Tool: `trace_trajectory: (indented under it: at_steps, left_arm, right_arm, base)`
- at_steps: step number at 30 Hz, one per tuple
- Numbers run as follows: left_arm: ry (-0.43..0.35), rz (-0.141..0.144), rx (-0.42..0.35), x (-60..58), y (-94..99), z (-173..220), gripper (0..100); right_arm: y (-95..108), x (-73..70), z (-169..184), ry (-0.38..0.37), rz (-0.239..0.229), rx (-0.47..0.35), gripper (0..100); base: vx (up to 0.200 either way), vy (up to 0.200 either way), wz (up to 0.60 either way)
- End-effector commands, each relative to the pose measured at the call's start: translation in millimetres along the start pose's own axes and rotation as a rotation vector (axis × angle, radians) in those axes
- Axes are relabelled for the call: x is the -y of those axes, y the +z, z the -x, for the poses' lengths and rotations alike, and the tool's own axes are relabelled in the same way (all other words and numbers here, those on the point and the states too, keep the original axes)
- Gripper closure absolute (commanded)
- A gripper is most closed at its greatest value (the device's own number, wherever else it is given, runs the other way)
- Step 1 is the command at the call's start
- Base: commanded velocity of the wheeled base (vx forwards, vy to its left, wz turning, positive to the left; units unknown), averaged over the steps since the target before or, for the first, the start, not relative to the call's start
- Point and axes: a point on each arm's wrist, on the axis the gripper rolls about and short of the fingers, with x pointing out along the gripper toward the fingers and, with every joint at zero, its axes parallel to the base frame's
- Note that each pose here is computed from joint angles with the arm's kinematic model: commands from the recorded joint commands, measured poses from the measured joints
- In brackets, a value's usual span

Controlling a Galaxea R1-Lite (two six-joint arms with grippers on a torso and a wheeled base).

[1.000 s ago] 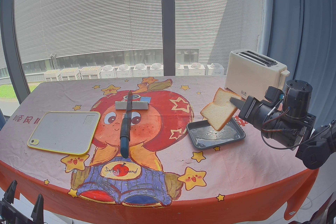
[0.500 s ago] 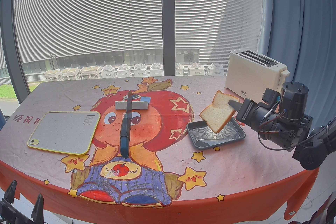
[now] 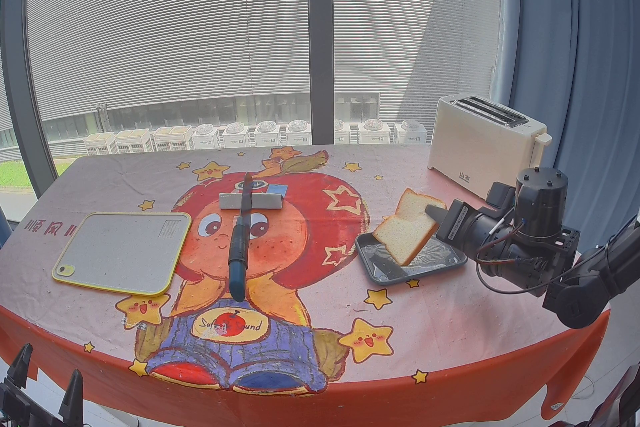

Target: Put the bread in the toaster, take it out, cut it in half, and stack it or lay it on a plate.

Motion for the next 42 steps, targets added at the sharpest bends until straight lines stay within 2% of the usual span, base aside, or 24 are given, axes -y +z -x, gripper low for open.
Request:
trace_trajectory:
  at_steps: [1,11,15,25,33,42]
  left_arm:
    - [0.000,0.000,-0.001,-0.1,-5.2,0,0]
    - [0.000,0.000,-0.001,-0.1,-5.2,0,0]
    - [-0.001,0.000,-0.001,0.0,-5.2,0,0]
    - [-0.004,0.003,-0.001,0.0,-5.2,0,0]
    - [-0.004,0.001,-0.001,0.0,-5.2,0,0]
    - [-0.003,0.001,-0.001,0.0,-5.2,0,0]
  right_arm:
    - [-2,0.2,-2,-0.002,0.001,0.000,100]
    - [4,-5.8,3,0.031,-0.004,0.053,100]
    - [13,-12.4,13,0.060,-0.006,0.083,100]
    - [20,-31.4,32,0.137,-0.002,0.109,100]
    - [21,-33.6,36,0.147,-0.003,0.113,100]
    - [22,-38.1,38,0.169,-0.006,0.120,100]
  base:
    - [0.000,0.000,0.00]
    - [0.000,0.000,0.00]
    - [0.000,0.000,0.00]
    - [0.000,0.000,0.00]
    - [-0.150,0.000,0.00]
    - [0.000,0.000,0.00]
